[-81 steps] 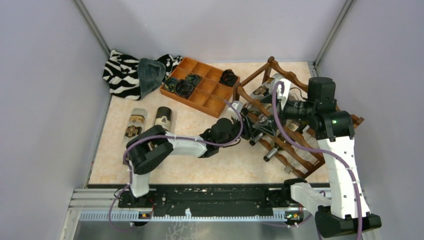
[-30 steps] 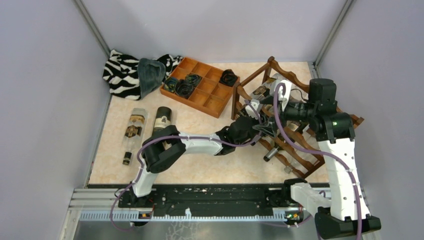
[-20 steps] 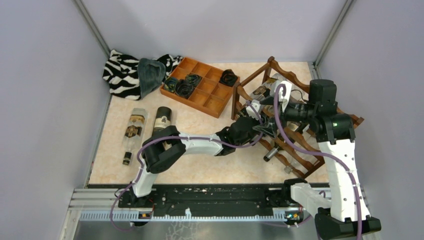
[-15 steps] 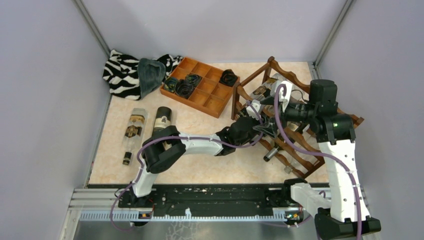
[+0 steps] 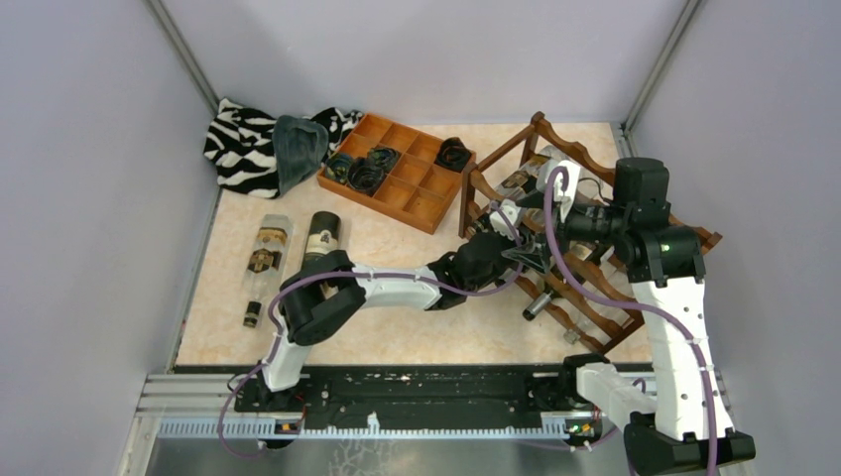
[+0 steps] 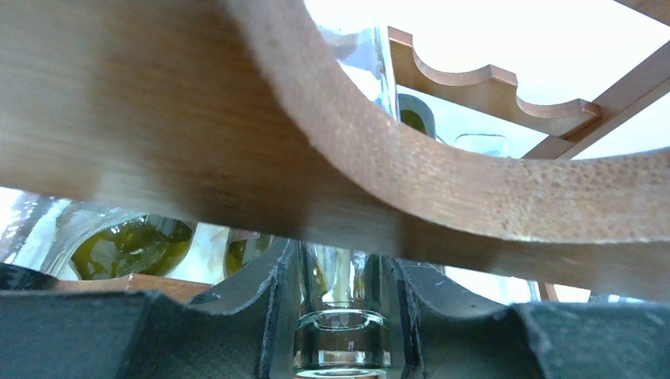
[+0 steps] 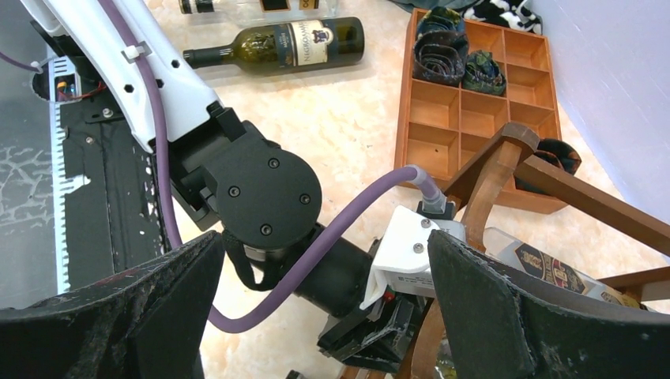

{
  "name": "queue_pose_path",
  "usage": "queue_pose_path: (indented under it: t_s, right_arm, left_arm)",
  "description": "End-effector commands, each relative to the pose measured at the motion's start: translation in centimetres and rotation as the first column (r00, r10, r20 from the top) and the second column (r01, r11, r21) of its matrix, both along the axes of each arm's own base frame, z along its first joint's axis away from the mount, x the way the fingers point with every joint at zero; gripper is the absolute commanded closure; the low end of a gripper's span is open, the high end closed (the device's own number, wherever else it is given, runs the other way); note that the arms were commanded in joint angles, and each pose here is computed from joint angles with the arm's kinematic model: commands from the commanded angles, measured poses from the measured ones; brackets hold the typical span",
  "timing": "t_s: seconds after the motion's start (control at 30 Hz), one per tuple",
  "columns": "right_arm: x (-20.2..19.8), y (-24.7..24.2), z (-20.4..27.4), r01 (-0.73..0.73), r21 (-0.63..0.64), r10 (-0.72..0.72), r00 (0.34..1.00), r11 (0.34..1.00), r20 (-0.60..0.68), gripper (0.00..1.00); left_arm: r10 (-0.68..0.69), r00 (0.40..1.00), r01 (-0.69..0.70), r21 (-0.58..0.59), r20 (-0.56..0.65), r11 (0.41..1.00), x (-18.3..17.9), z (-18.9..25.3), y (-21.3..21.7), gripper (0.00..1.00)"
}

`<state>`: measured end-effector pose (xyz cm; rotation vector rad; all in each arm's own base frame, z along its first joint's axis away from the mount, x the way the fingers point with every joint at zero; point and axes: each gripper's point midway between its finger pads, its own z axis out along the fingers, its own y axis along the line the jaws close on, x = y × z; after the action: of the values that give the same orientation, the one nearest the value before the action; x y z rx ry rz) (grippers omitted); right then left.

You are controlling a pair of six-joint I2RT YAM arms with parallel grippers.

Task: Put the wine bottle on the wine rack
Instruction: Place the wine bottle in the wine rack.

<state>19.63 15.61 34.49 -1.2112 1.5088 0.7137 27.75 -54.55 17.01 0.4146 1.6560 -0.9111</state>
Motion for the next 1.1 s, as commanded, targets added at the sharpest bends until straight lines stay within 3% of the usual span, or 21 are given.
queue_pose_path:
  t_s: [0.0, 0.23, 0.37, 0.77, 1.07]
  right_arm:
    - [-0.4, 0.1, 1.1, -0.019, 0.021, 0.018, 0.999, 1.0, 0.049, 0.01]
    - [-0.3, 0.1, 1.2, -0.02, 0.025, 0.019, 0.999, 0.999, 0.048, 0.01]
    - [-0.3, 0.0, 1.1, -0.019, 0.025, 0.018, 0.999, 0.999, 0.046, 0.01]
    - [-0.3, 0.0, 1.1, -0.018, 0.025, 0.017, 0.999, 1.0, 0.048, 0.02]
    - [-0.3, 0.0, 1.1, -0.017, 0.024, 0.016, 0.999, 1.0, 0.048, 0.02]
  left_arm:
    - [-0.026, 0.999, 0.026, 0.0, 0.029, 1.0, -1.2, 1.9, 0.5, 0.73]
    - [-0.038, 0.999, 0.037, 0.013, 0.024, 0.999, -1.6, 1.2, 0.7, 0.72]
    - [-0.038, 0.999, 0.037, 0.018, 0.013, 0.999, -1.6, 0.9, 0.6, 0.63]
    - [-0.015, 1.0, 0.015, 0.05, 0.002, 0.999, -1.5, 0.3, 0.6, 0.48]
    - [-0.005, 1.0, 0.005, 0.048, 0.0, 0.999, -1.4, 0.8, 0.5, 0.43]
